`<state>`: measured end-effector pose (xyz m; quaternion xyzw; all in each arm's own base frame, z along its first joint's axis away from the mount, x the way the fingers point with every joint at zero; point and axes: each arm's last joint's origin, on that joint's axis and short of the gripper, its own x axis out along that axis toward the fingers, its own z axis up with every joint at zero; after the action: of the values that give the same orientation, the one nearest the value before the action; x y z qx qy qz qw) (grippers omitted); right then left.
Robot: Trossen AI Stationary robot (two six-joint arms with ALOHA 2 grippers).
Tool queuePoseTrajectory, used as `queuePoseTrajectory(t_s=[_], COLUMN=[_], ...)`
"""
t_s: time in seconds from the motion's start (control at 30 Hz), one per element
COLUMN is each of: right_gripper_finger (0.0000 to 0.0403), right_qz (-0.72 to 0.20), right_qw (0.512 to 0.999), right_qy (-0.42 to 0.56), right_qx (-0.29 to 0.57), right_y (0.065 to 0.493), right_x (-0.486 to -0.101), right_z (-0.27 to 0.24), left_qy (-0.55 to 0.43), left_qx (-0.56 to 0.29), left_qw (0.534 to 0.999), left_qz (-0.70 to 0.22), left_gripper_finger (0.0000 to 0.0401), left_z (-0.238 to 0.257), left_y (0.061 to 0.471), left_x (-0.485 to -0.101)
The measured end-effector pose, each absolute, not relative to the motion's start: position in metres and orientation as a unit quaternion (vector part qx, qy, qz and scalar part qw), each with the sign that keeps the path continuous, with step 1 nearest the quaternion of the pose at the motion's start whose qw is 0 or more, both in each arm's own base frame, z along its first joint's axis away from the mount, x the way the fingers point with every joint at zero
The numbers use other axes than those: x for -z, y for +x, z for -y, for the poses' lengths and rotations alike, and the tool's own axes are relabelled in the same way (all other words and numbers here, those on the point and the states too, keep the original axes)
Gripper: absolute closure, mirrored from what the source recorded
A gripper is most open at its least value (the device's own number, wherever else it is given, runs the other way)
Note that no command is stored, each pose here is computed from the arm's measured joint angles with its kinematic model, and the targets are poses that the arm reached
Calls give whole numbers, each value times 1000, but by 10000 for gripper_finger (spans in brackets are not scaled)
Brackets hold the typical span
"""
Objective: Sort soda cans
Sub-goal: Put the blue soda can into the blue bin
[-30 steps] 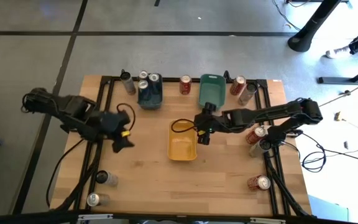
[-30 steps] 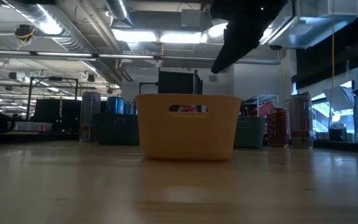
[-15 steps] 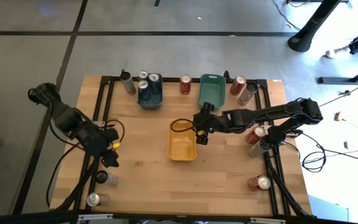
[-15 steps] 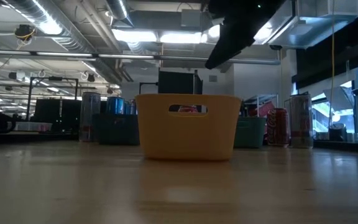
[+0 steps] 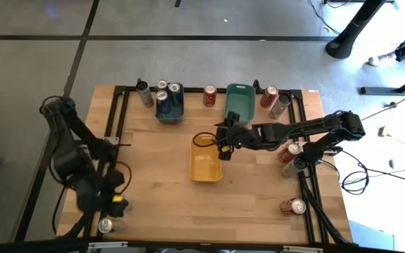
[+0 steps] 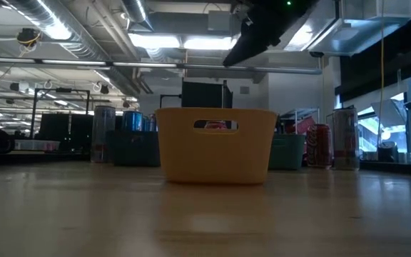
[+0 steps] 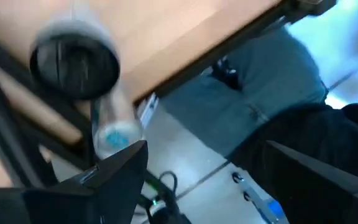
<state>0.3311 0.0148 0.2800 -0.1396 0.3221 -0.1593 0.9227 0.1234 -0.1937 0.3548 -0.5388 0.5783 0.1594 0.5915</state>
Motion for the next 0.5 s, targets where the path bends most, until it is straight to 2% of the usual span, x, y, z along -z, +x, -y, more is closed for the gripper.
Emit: queuePoseTrajectory(t_s=[0.2, 0.33, 0.5], right_gripper_finger=[123, 123, 123], right_qz=[-311, -300, -288], right_qw=[927, 930, 934], right_qy=[-136, -140, -143], right_qx=[160, 159, 159], right_y=[333, 334, 336], right_x=[-282, -284, -286], right_z=[-13, -13, -13], left_qy=[-504, -452, -417], left_qx=[-250, -299, -301], left_qw=[571, 585, 601], left_qz=[-598, -604, -612], left_gripper_finger=[93, 93, 93], left_z=[226, 238, 250], left_y=[111, 109, 111], left_x=[-350, -333, -320])
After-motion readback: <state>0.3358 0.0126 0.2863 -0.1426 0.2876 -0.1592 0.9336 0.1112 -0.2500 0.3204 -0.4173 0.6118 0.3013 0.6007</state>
